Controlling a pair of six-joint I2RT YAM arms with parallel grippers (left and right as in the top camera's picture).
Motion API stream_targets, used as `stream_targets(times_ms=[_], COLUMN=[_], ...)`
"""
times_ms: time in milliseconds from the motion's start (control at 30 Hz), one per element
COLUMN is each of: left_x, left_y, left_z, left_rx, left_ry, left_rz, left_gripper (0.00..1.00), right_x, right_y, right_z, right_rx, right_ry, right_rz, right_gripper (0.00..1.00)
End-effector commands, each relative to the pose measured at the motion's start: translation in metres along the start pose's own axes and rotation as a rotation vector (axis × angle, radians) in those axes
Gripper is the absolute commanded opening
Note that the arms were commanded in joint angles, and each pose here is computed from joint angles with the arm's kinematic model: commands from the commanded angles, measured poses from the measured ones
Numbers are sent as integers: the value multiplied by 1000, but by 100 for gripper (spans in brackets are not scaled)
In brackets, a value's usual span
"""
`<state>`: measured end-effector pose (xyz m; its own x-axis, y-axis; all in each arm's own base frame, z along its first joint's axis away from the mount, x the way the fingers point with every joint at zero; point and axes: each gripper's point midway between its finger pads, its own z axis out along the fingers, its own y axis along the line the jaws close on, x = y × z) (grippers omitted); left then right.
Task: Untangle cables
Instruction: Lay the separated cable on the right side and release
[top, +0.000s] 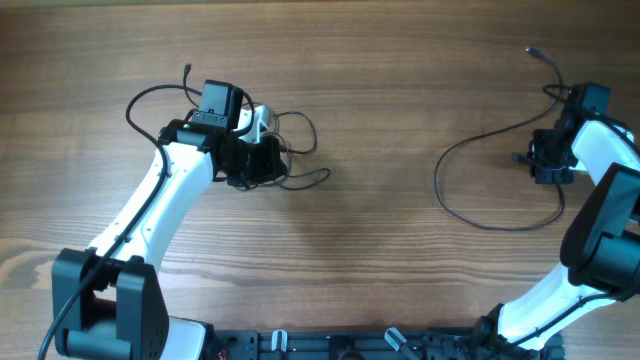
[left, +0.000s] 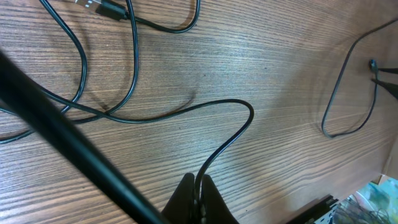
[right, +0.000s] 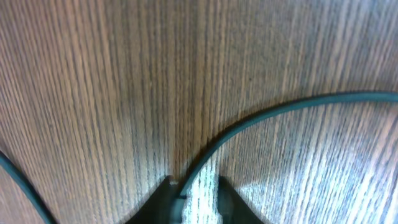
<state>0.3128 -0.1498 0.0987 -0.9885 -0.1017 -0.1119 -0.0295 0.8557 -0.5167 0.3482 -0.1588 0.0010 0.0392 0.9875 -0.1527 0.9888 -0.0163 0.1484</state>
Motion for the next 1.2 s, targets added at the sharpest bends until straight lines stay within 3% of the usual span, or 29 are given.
stream_targets(times_ms=[0,500,567,733,833,933,1067,1167], left_x=[1,2,2,2,2,2,2,2], left_y=[-2,-1,-1,-1,-1,-1,-1,-1], left_z=[-2,-2,-2,-2,-2,-2,-2,-2], left_rx=[-1,-4,-3,-4,-4,-4,-4,-4], left_ry=[-7,-1,-1,-1,-1,-1,-1,-1], left_rz=[-2,-6,-5,-6,-6,-6,-5,-5], left_gripper=[4,4,5,5,5,5,5,5], right_x=[4,-7,-2,8,8,8,-12,-49], right_y=[-10,14,4,-21,-16,21,89,143], right_z=[8,7,11,24,24,17,-36,-107], right_rx=[42,-55,-21,33,13,-130,-300,-407], right_ry=[-4,-52,-37,-16,-14,-1,-76,-233], right_rz=[-37,5,-2,-6,-17,-278,-659,-827], right_gripper=[33,32,24,20,7,4,5,16])
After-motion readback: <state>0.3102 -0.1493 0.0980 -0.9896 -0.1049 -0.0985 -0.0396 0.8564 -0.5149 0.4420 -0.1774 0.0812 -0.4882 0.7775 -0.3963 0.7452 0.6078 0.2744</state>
